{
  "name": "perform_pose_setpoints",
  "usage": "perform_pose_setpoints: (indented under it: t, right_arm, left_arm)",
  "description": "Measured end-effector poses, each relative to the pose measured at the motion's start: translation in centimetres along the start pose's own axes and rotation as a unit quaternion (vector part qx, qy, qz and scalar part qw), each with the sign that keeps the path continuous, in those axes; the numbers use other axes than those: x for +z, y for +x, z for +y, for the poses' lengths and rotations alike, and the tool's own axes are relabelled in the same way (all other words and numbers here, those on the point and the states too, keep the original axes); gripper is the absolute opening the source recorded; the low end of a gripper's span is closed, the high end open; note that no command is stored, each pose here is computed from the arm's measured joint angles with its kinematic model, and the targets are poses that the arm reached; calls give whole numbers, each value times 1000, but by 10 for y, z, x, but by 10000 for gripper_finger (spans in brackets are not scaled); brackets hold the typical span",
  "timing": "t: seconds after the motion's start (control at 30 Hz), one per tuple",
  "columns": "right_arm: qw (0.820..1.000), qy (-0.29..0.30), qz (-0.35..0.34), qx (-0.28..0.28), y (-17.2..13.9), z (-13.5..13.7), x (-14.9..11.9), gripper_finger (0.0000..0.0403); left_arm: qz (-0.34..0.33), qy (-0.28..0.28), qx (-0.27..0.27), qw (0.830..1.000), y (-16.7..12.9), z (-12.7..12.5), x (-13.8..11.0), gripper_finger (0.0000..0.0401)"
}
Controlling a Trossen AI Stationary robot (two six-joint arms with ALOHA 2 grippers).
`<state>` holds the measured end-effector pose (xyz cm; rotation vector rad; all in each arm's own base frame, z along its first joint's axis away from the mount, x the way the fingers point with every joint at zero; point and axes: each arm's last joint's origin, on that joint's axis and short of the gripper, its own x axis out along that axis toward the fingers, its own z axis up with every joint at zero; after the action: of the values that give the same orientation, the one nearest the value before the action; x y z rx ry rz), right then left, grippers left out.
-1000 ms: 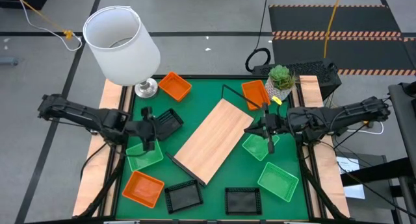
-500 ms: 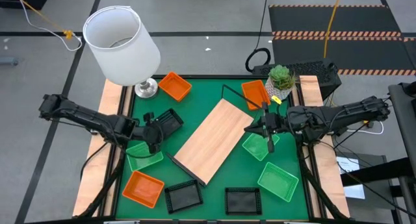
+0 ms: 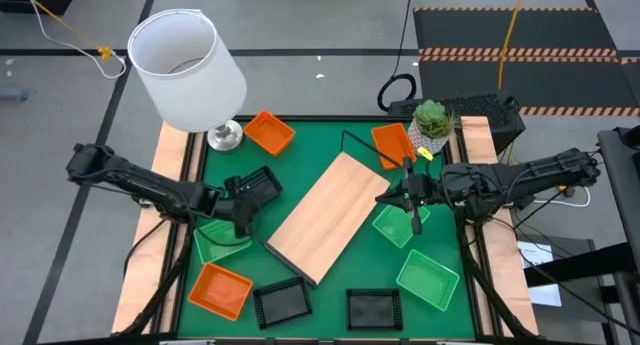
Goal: Stack baskets on shelf by color
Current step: Put the top black bin on the shelf
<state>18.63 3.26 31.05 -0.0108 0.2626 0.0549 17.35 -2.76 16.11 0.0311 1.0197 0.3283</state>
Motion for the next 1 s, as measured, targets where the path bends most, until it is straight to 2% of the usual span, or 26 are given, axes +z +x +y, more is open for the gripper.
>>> perform_pose_setpoints:
  t: [0.13,0.23,0.4,0.53,0.77,0.9,1.0]
  right_arm:
    - [1000,0,0,0,0,0,0,0]
    - [1000,0,0,0,0,0,0,0]
    - [1000,0,0,0,0,0,0,0]
    - [1000,0,0,0,0,0,0,0]
    - [1000,2,-11,0,0,0,2,0]
    - [999,4,-32,0,0,0,6,0]
    - [999,5,-36,0,1,0,7,0]
  left_arm:
    - [-2,0,0,1000,0,0,0,181]
    - [0,3,3,1000,1,2,0,164]
    - [7,-1,10,1000,2,6,1,87]
    - [9,21,13,1000,4,10,2,19]
    - [-31,71,22,997,-5,17,17,24]
    - [-61,119,52,990,-23,24,38,9]
    - [-85,166,74,980,-37,29,56,15]
